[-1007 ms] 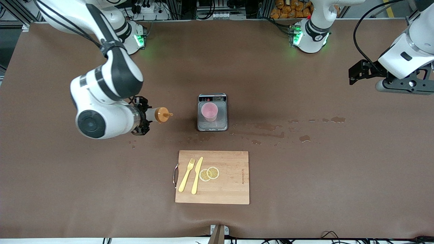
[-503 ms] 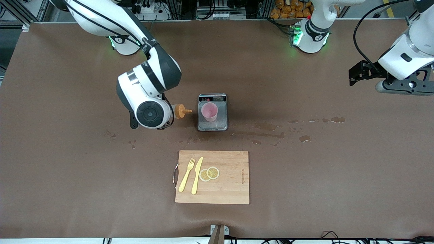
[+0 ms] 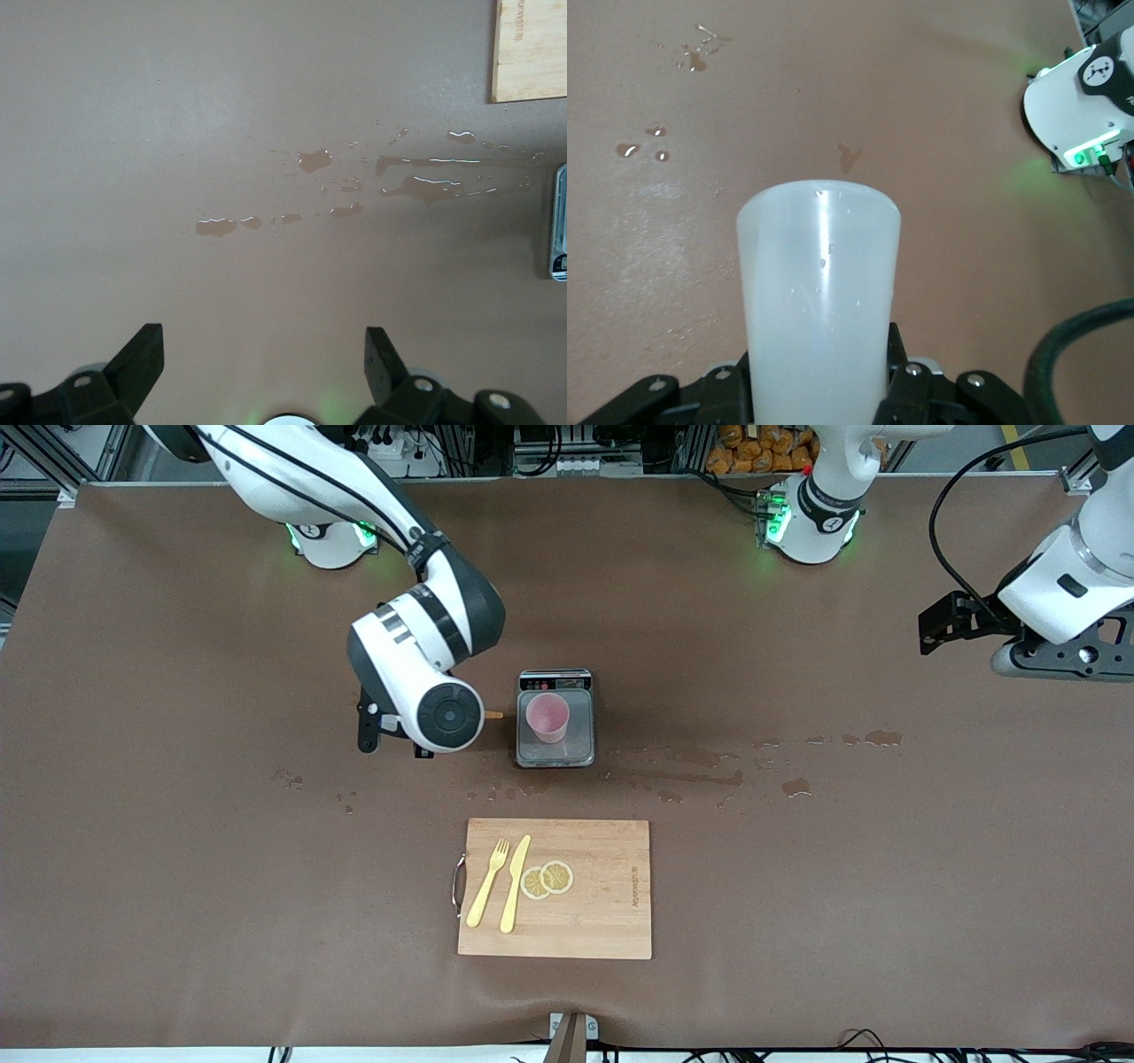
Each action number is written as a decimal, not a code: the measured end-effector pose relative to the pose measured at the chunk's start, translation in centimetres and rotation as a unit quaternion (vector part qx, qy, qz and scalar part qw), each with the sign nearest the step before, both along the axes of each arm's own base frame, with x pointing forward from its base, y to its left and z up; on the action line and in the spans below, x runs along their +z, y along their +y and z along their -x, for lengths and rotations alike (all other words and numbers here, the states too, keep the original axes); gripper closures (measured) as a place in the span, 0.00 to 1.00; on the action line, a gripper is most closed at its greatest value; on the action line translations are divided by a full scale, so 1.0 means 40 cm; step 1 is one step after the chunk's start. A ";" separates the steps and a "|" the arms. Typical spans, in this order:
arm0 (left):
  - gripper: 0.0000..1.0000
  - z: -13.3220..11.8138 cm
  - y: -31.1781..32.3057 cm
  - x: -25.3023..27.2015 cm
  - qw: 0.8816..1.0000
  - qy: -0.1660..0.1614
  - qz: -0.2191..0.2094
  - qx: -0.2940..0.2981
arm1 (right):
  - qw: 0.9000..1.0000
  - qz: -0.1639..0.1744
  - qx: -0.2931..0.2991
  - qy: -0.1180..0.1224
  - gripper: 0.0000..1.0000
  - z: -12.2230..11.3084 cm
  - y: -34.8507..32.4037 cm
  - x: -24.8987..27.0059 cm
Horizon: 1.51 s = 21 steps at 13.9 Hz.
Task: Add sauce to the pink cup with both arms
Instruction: 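Tilt the bottle nozzle down into the pink cup with the right gripper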
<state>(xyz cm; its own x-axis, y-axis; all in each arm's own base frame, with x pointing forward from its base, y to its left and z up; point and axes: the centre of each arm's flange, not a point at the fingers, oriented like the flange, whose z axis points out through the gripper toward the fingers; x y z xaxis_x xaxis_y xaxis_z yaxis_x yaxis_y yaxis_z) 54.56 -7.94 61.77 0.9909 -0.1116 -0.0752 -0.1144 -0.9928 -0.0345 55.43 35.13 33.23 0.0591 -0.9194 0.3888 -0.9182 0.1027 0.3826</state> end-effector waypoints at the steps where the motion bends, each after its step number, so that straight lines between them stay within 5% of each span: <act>1: 0.00 -0.001 -0.002 0.003 1.000 -0.002 0.000 -0.001 | 1.000 0.012 -0.002 0.003 0.49 0.012 0.010 -0.011; 7: 0.00 -0.011 -0.003 -0.009 1.000 0.002 0.000 -0.001 | 0.997 0.069 -0.005 0.021 0.49 0.056 0.016 -0.016; 17: 0.00 -0.013 0.000 -0.008 1.000 0.001 0.000 0.000 | 0.996 0.089 -0.009 0.023 0.59 0.075 0.039 -0.055; 21: 0.00 -0.016 -0.001 -0.014 1.000 0.003 0.000 0.001 | 0.995 0.092 -0.012 0.025 0.53 0.067 0.030 -0.071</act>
